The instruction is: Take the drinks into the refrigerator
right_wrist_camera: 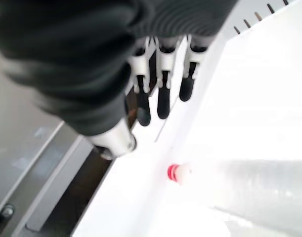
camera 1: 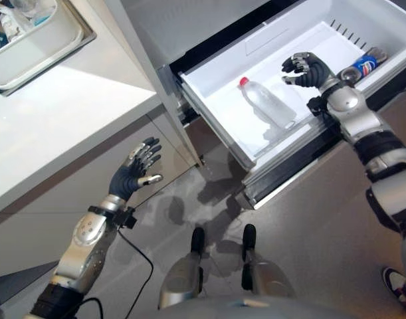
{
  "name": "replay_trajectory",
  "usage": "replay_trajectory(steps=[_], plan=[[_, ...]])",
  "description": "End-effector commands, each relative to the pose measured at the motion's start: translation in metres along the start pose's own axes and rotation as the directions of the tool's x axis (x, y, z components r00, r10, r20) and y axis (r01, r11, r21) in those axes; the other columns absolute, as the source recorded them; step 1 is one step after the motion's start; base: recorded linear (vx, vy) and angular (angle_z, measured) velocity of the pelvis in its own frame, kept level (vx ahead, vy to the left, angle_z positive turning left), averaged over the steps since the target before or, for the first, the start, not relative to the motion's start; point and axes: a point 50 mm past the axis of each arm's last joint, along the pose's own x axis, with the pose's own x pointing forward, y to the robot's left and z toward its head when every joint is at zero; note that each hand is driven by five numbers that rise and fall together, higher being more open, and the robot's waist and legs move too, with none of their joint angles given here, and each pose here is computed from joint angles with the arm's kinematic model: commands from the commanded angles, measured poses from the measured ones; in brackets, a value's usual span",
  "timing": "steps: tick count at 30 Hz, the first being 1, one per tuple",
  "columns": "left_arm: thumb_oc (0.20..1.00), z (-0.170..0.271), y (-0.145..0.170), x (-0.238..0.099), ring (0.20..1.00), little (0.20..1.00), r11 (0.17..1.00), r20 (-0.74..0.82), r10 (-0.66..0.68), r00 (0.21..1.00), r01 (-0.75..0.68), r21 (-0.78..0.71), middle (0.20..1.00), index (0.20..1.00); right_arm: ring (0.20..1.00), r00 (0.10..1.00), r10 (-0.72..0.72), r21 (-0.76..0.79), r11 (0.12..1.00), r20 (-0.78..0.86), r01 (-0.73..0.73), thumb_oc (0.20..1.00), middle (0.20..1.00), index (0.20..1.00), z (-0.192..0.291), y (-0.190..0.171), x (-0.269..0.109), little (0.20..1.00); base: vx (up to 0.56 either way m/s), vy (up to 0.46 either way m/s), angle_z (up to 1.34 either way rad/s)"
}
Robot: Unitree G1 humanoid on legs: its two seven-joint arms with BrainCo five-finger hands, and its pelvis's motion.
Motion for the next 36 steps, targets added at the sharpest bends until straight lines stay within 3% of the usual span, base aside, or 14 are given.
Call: replay_trajectory(steps=[1,6,7,9,14,15,22,25,31,36], plan=[[1.0,0.027,-0.007,0.005,1.0,1.0,0.997,0.141,-0.053,0.989,0.045,0.06,1.0,1.0,0.2,0.999,0.04,-0.068,0.997,-0.019,-0.041,0.2,0.2,0.2,-0.002,0.01,0.002,0.2,-0.01,-0.003,0.04],[1.0,0.027,-0.006,0.007,1.0,1.0,0.996,0.138,-0.058,0.989,0.049,0.069,1.0,1.0,0.2,1.0,0.025,-0.11,0.994,-0.009,-0.026,0.2,0.2,0.2,0.001,0.0,0.001,0.2,0.0,-0.004,0.06],[1.0,0.026,-0.005,0.008,1.0,1.0,0.996,0.135,-0.058,0.989,0.049,0.068,1.0,1.0,0.404,1.0,0.019,-0.116,0.993,0.006,-0.018,0.404,0.404,0.404,0.004,-0.004,0.001,0.404,0.0,0.0,0.0],[1.0,0.025,-0.004,0.008,1.0,1.0,0.997,0.132,-0.056,0.99,0.047,0.068,1.0,1.0,1.0,0.998,0.008,-0.119,0.993,0.063,-0.001,1.0,1.0,1.0,0.015,-0.012,-0.002,1.0,0.0,0.0,0.0],[1.0,0.021,-0.002,0.009,1.0,1.0,0.998,0.125,-0.037,0.992,0.031,0.05,1.0,1.0,1.0,0.977,-0.036,-0.065,0.997,0.208,0.05,1.0,1.0,1.0,0.033,-0.032,-0.018,1.0,0.01,0.005,0.0],[1.0,0.02,-0.001,0.008,1.0,1.0,0.998,0.126,-0.024,0.992,0.018,0.053,1.0,1.0,1.0,0.956,-0.046,-0.035,0.998,0.29,0.058,1.0,1.0,1.0,0.039,-0.038,-0.035,1.0,0.04,0.038,-0.01],[1.0,0.012,0.004,0.001,1.0,1.0,0.999,0.122,0.037,0.992,-0.04,0.021,1.0,1.0,1.0,0.904,-0.187,0.22,0.97,0.386,0.106,1.0,1.0,1.0,0.016,-0.047,-0.097,1.0,0.05,0.04,-0.07],[1.0,0.011,0.005,-0.002,1.0,1.0,0.998,0.13,0.061,0.99,-0.063,0.012,1.0,1.0,1.0,0.868,-0.259,0.233,0.957,0.424,0.172,1.0,1.0,1.0,0.014,-0.052,-0.125,1.0,0.05,0.041,-0.27],[1.0,0.009,0.012,-0.015,1.0,1.0,0.99,0.15,0.142,0.978,-0.143,-0.008,1.0,1.0,1.0,0.87,-0.369,0.19,0.928,0.328,0.322,1.0,1.0,1.0,-0.02,-0.045,-0.187,1.0,0.04,0.031,-0.34],[1.0,0.007,0.015,-0.026,1.0,1.0,0.983,0.149,0.181,0.972,-0.182,-0.012,1.0,1.0,1.0,0.914,-0.403,0.244,0.891,0.035,0.383,1.0,1.0,1.0,-0.081,-0.008,-0.224,1.0,0.03,0.013,-0.22]])
